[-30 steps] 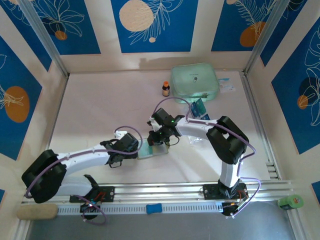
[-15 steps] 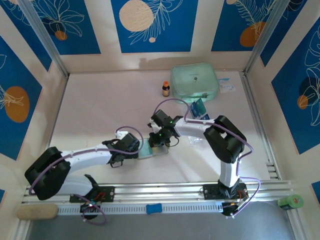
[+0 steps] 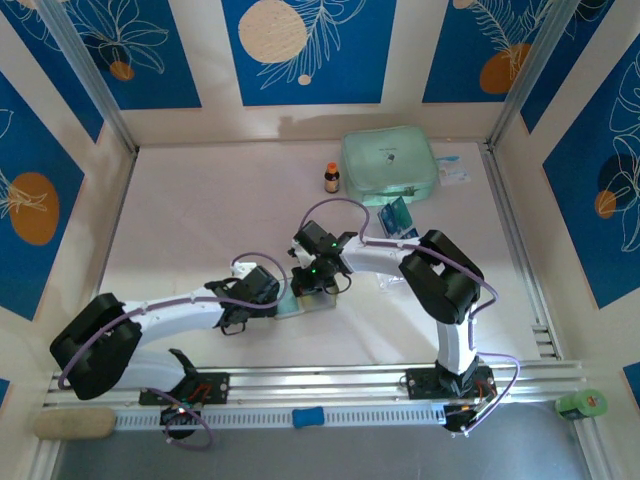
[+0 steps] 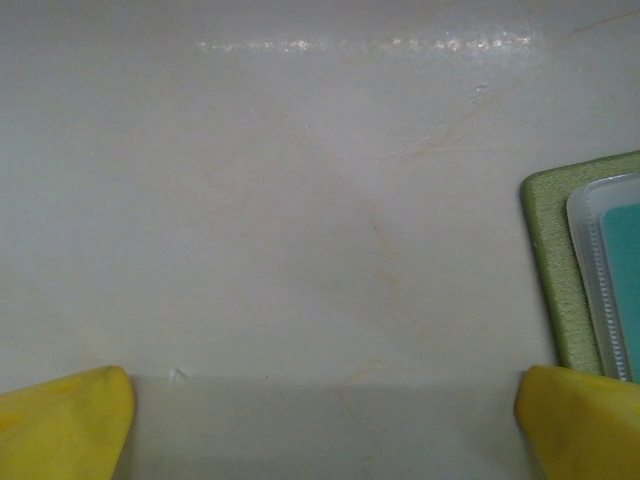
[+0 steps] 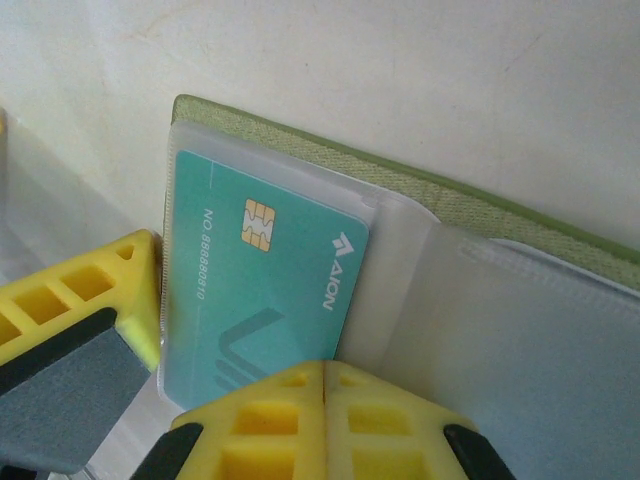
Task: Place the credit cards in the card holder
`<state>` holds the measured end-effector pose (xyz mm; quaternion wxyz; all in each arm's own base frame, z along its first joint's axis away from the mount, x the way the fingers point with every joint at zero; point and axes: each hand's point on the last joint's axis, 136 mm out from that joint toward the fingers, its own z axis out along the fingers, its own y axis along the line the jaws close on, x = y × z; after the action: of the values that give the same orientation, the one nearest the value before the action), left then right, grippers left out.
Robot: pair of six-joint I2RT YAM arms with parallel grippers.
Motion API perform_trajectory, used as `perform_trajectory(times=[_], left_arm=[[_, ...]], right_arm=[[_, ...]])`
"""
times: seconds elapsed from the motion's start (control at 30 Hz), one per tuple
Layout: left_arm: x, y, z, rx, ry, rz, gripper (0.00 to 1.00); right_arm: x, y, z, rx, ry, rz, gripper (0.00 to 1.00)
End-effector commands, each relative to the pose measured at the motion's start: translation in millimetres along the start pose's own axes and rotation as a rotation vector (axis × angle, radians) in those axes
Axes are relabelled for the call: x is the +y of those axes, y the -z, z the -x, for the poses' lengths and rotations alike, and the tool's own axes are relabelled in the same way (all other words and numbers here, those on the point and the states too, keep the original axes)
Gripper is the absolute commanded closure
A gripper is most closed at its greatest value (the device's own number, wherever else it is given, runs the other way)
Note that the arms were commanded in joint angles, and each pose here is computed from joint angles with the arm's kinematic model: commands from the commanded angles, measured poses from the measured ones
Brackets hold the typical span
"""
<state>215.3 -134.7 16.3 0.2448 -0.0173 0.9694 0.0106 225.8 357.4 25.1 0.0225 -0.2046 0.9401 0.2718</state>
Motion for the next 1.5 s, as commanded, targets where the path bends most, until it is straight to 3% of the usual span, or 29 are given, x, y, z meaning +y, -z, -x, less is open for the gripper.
perform_trajectory(times=[0.0,0.63,1.03,1.47], left_arm=[[5,1,-2,0.008,0.0,0.009,0.0],[19,45,30,-0.134,0.08,-0.041,0.0],[12,52,50,-0.129,0.094,-0.03,0.0],[-25,43,79,-0.081,0.047,-0.138,0.0]], right_arm=[[5,0,-5,0.022,0.024,-0.004,1.0],[4,66,15,-0.12,-0.018,0.029,0.99],[-14,90,5,-0.123,-0.127,0.053,0.98],[-58,134,0,-0.227,-0.239,-0.077,0.78]])
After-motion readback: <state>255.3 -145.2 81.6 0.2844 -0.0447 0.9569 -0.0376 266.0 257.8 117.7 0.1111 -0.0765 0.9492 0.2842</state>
